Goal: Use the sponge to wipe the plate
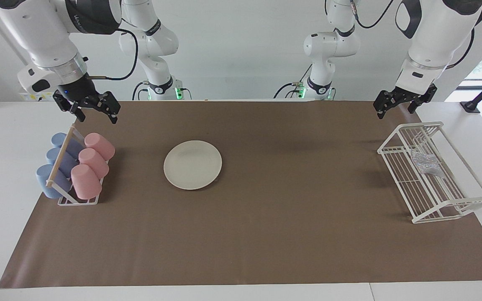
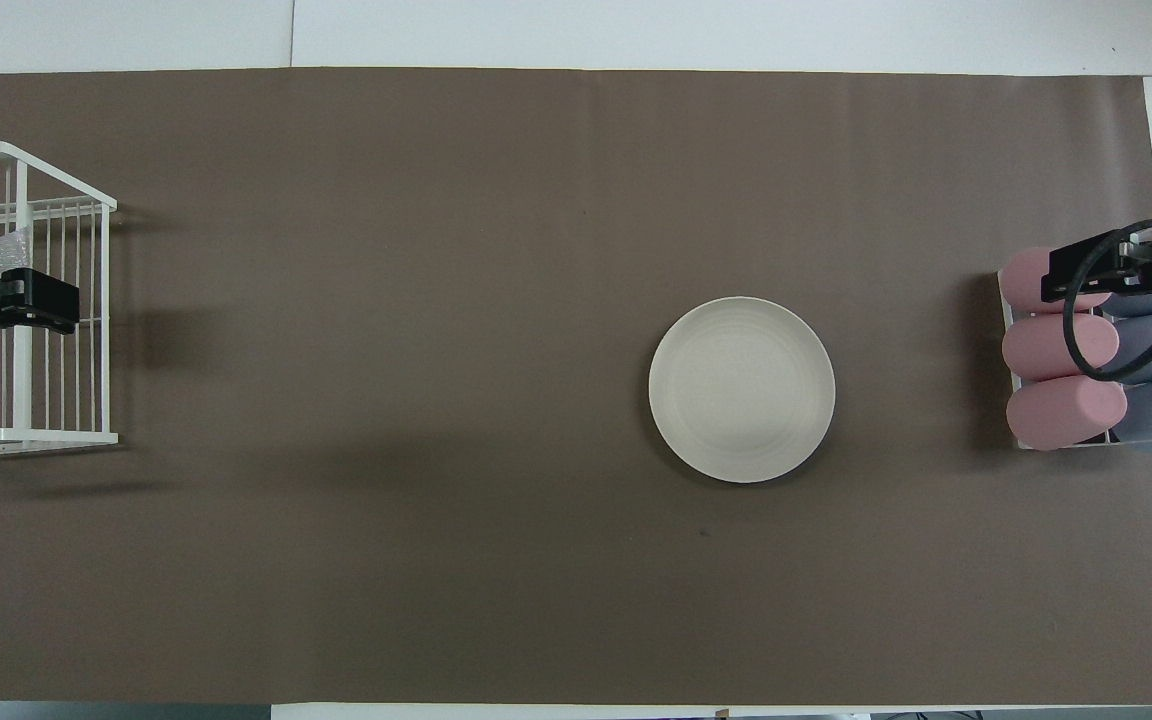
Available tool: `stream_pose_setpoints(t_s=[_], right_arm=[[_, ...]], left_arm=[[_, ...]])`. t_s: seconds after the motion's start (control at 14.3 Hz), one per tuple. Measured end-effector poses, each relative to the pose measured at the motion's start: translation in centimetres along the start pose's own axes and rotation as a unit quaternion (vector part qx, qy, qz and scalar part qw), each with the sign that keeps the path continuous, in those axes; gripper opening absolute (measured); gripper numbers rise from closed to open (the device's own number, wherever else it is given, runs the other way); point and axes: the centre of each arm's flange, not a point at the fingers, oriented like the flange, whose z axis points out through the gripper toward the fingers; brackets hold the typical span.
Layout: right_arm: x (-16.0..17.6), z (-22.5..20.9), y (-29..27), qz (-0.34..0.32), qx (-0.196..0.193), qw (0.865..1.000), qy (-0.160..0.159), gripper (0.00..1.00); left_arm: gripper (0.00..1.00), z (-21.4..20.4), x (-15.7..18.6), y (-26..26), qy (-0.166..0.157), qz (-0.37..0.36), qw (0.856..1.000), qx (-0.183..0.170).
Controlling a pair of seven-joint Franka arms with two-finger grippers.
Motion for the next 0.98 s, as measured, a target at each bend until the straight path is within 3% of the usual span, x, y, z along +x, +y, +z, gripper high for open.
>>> stream_pose_setpoints(t_s=[0.28,0.63,0.77,0.98], right_arm=[[-0.1,0.0,-0.4,0.004,0.000,1.000,0.000,1.00],[-0.2,0.0,-1.8,-0.006,0.000,1.000,0.000,1.00],[-0.2,0.0,-1.9,-0.006,0.000,1.000,0.000,1.00],[-0.3,0.0,-1.9,0.014,0.000,1.000,0.000,1.00]], left_arm=[[1.00,6.4,3.7,1.9,0.005,0.002,0.993,0.119],[1.00,14.0,7.6,4.3,0.015,0.045,0.968,0.246],[1.00,15.6,8.5,4.2,0.014,0.058,0.958,0.279],[1.00,16.1,8.8,3.6,0.011,0.057,0.956,0.288]])
